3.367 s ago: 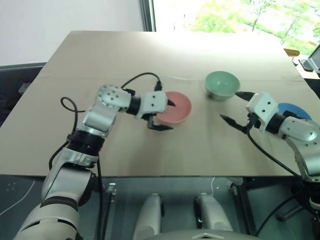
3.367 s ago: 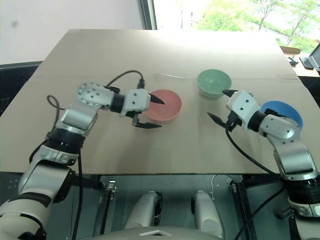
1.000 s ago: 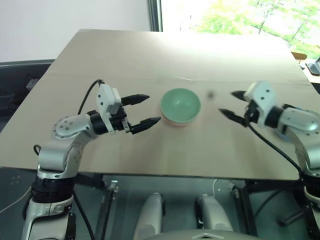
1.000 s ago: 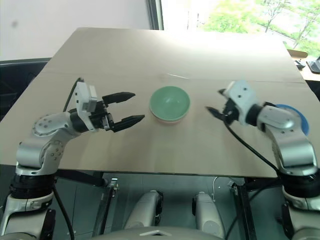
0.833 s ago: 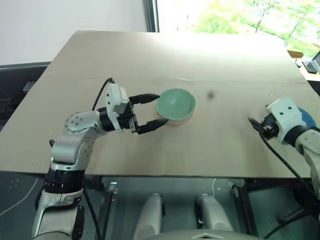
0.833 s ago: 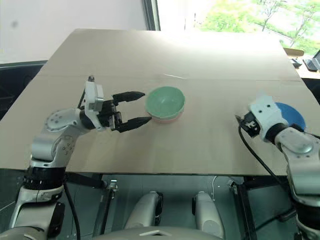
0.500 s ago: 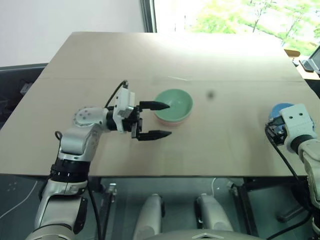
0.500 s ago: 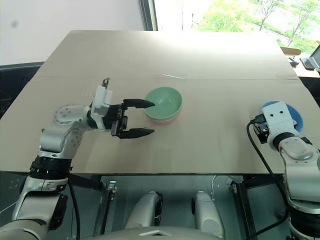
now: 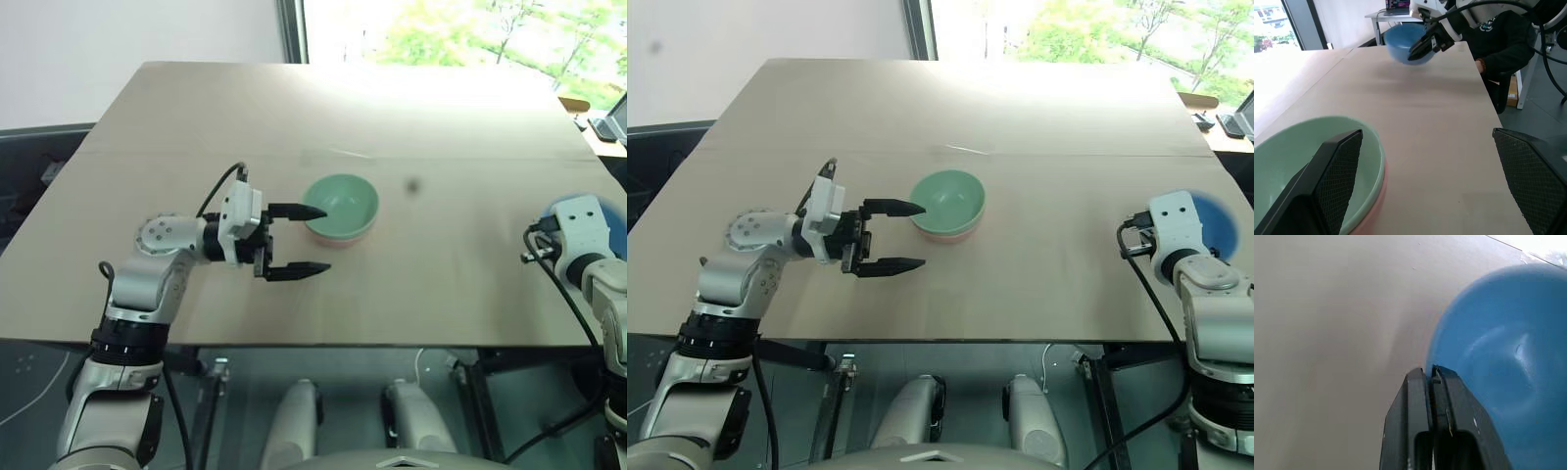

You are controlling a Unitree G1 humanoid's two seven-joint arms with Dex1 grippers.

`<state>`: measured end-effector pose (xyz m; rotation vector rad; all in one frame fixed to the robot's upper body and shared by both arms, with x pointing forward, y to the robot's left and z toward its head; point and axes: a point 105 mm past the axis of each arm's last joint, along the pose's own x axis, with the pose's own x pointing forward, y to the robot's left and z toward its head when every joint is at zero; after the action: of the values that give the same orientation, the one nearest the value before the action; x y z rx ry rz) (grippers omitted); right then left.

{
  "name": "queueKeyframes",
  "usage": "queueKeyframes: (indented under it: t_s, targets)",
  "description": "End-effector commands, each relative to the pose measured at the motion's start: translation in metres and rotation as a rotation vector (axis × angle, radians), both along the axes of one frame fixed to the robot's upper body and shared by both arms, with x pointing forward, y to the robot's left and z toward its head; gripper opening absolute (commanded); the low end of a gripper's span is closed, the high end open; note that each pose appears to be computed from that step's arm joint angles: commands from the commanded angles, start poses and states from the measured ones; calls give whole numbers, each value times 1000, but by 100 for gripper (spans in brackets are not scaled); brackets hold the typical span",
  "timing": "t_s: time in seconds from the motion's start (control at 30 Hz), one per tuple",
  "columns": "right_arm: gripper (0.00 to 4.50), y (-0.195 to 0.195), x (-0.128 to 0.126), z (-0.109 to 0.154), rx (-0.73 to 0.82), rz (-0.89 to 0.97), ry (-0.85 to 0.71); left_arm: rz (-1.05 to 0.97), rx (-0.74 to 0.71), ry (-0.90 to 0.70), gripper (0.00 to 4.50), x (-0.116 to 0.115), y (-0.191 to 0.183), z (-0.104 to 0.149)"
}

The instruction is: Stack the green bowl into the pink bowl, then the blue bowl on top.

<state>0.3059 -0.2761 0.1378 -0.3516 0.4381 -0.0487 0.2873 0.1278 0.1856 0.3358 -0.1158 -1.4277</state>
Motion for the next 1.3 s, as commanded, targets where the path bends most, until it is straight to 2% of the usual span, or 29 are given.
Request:
queueKeyframes:
  t_s: [0.03, 0.1, 0.2, 0.33, 0.53, 0.67, 0.73, 0.8, 0.87, 0.93, 1.0, 1.13, 1.27, 1.3]
  targets:
    - [1, 1, 5, 21, -49, 34, -82, 6, -1, -47, 450, -4, 0, 7]
    - [1, 14, 10, 33, -55, 108, -151, 21, -4, -42, 450, -4, 1, 5]
    - [1, 73, 13, 68, 38, 433, -333, 42, 4, -36, 450, -5, 3, 2]
    - [1, 136, 3, 98, 112, 749, -433, 89, 17, -23, 450, -5, 10, -4]
    - [1, 221, -7, 116, 154, 1141, -466, 156, 47, 11, 450, -13, 24, -14]
    - [1, 253, -11, 105, 152, 1311, -386, 200, 48, 15, 450, -17, 30, -15]
    - [1, 261, -11, 96, 156, 1365, -339, 226, 39, 17, 450, -18, 33, -14]
    - [67, 264, -2, 84, 150, 1364, -298, 248, 36, 17, 450, -21, 35, -15]
    - [111, 263, 3, 75, 124, 1366, -276, 266, 28, 18, 450, -23, 35, -15]
    - [191, 262, 6, 78, 125, 1356, -304, 289, 16, 28, 450, -25, 36, -14]
    - [250, 260, 7, 84, 138, 1340, -342, 308, 4, 47, 450, -25, 37, -15]
    - [250, 240, -5, 115, 229, 1304, -470, 395, -23, 58, 450, -19, 40, -14]
    - [250, 208, -9, 105, 243, 1203, -421, 455, -76, 36, 450, -13, 40, -8]
    - [276, 199, -7, 98, 238, 1163, -399, 463, -82, 37, 450, -12, 41, -8]
